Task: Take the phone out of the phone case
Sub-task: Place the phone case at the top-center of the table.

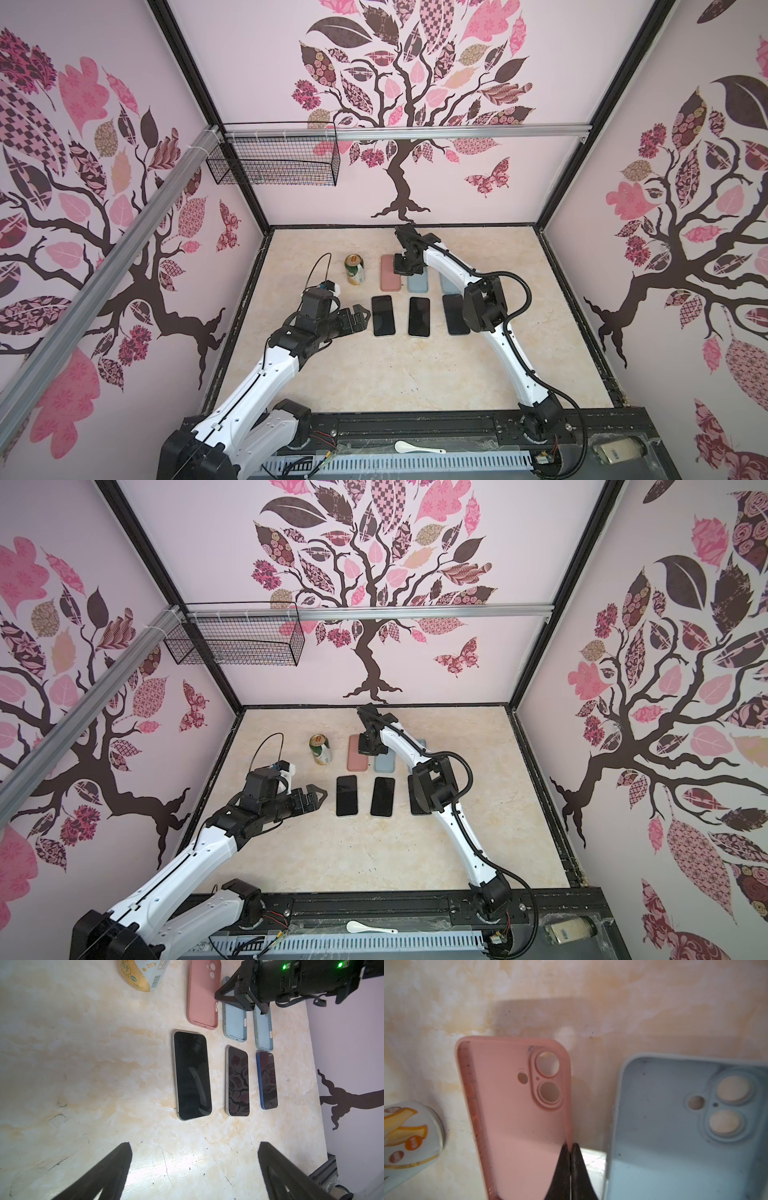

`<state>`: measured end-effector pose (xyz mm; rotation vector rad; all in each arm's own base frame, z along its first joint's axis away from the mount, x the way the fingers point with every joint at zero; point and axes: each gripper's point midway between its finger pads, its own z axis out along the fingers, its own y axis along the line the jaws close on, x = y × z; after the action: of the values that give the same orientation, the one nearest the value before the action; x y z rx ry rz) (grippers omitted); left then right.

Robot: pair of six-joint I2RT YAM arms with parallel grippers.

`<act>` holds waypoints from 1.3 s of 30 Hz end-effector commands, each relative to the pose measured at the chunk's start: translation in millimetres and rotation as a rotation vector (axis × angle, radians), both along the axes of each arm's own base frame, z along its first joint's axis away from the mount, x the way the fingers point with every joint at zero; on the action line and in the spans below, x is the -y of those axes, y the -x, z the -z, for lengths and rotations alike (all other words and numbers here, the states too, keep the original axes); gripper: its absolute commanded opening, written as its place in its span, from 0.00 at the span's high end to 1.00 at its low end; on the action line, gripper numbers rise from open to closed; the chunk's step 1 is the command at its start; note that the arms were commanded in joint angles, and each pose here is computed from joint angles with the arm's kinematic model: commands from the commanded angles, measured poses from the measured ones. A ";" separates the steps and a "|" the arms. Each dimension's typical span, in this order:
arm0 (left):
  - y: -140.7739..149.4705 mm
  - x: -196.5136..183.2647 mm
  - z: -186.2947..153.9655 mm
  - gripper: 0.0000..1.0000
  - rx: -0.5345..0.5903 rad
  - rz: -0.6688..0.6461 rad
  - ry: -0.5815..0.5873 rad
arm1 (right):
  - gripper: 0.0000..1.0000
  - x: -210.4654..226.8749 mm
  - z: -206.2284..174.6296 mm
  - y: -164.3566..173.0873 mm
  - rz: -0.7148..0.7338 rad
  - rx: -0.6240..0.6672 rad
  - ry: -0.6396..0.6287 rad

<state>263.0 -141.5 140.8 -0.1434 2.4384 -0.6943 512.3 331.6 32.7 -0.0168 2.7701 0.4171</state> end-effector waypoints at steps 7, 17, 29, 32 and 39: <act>-0.4 -1.2 4.2 0.02 -0.006 0.008 -0.037 | 0.85 4.4 17.0 4.5 0.018 -0.047 0.025; 3.9 -7.0 3.6 0.02 -0.015 -0.002 -0.065 | 0.72 -6.6 -34.0 -2.2 -0.008 0.026 -0.051; -13.9 7.2 -15.3 0.07 0.096 0.011 0.014 | 0.57 17.7 -179.4 37.7 -0.076 0.205 -0.111; -23.9 12.6 -13.8 0.07 0.125 0.014 0.033 | 0.57 22.5 -194.7 68.5 -0.148 0.221 -0.168; -51.6 18.7 -10.7 0.08 0.211 -0.004 0.052 | 0.57 63.2 -228.9 137.0 -0.163 0.378 -0.252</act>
<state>301.8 -157.2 150.0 -0.1056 2.2932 -0.7234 387.2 275.2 231.1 -0.2133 2.4756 0.6660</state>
